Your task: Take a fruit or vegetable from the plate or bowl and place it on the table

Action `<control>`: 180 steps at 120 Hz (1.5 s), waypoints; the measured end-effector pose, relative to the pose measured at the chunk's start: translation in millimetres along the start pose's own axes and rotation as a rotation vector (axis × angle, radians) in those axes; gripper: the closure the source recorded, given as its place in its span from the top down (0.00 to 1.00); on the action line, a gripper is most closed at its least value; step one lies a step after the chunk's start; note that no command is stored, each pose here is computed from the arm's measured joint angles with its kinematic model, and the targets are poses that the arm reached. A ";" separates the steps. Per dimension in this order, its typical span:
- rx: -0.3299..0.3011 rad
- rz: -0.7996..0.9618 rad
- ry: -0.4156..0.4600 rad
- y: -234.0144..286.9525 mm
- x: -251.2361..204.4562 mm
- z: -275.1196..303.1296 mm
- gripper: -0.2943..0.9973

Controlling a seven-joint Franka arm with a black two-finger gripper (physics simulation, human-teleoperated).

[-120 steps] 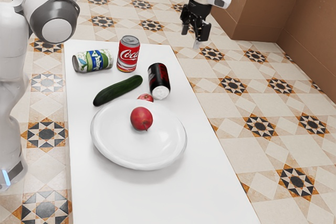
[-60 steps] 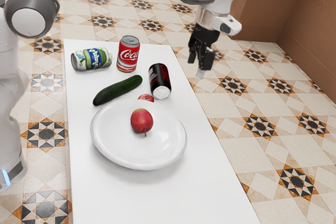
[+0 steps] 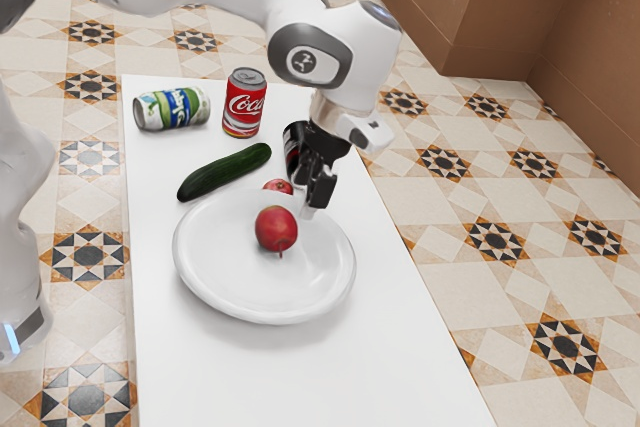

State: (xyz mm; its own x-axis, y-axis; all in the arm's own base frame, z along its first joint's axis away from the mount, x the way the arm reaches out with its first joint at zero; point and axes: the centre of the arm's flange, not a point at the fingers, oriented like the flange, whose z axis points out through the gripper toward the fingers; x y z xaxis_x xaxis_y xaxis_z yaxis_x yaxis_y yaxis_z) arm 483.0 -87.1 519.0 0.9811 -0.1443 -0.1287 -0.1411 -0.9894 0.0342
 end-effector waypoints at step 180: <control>-0.040 -0.250 -0.114 13.6 -36.8 49.0 0.77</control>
State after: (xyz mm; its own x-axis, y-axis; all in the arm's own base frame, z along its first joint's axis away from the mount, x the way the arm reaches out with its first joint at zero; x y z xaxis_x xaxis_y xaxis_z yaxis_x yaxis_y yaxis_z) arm 438.5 -96.0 475.6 0.9633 0.1014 -0.2486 0.1112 -0.9935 0.0257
